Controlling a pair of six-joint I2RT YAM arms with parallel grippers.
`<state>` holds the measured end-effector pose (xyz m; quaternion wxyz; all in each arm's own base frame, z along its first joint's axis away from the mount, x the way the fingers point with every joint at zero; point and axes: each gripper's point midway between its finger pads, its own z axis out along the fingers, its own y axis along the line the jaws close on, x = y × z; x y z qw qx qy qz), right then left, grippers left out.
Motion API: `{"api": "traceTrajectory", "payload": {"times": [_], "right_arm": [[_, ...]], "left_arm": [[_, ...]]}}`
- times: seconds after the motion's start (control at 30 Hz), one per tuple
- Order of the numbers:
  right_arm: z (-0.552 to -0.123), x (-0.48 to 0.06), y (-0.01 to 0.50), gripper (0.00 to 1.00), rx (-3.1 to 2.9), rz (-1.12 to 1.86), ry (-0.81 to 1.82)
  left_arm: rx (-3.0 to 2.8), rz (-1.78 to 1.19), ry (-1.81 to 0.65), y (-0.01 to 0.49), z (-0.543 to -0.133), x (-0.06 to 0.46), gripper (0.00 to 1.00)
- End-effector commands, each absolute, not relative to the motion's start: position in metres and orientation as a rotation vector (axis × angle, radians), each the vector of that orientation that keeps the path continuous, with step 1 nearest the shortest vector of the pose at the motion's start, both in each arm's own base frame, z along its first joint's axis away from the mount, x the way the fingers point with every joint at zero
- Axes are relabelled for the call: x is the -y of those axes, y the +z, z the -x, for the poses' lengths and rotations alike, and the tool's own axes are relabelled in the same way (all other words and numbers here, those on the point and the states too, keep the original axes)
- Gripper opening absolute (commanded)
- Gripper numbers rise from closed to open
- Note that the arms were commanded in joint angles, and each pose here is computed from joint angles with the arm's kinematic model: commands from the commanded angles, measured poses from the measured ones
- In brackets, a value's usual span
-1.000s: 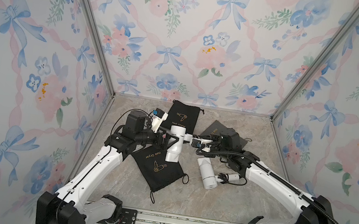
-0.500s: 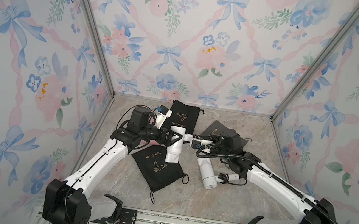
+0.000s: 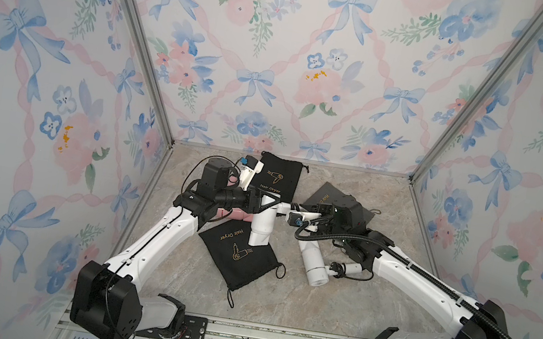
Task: Pack away hair dryers
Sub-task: Fold the hair dryer.
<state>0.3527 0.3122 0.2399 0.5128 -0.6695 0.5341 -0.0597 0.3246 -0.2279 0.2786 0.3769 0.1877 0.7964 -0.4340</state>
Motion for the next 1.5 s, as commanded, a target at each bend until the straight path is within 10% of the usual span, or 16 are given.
{"api": "traceTrajectory", "payload": {"times": [0.0,0.13,0.4,0.73,1.0,1.47], "right_arm": [[-0.355,-0.331,0.276,0.26,-1.227,1.518,-0.093],[-0.357,-0.334,0.278,0.26,-1.236,1.506,-0.083],[-0.359,-0.341,0.286,0.26,-1.217,1.481,-0.059],[-0.358,-0.342,0.3,0.26,-1.195,1.453,-0.03],[-0.357,-0.343,0.299,0.26,-1.198,1.457,-0.027],[-0.362,-0.355,0.325,0.26,-1.319,1.219,0.133]], "left_arm": [[-1.952,-0.524,-1.109,0.293,-0.33,0.234,0.32],[-1.914,-0.512,-1.127,0.302,-0.332,0.236,0.29],[-1.92,-0.549,-1.114,0.29,-0.323,0.236,0.71],[-1.964,-0.554,-1.116,0.265,-0.312,0.232,0.77],[-1.955,-0.535,-1.09,0.271,-0.317,0.23,0.39],[-1.836,-0.48,-1.041,0.322,-0.333,0.232,0.17]]}}
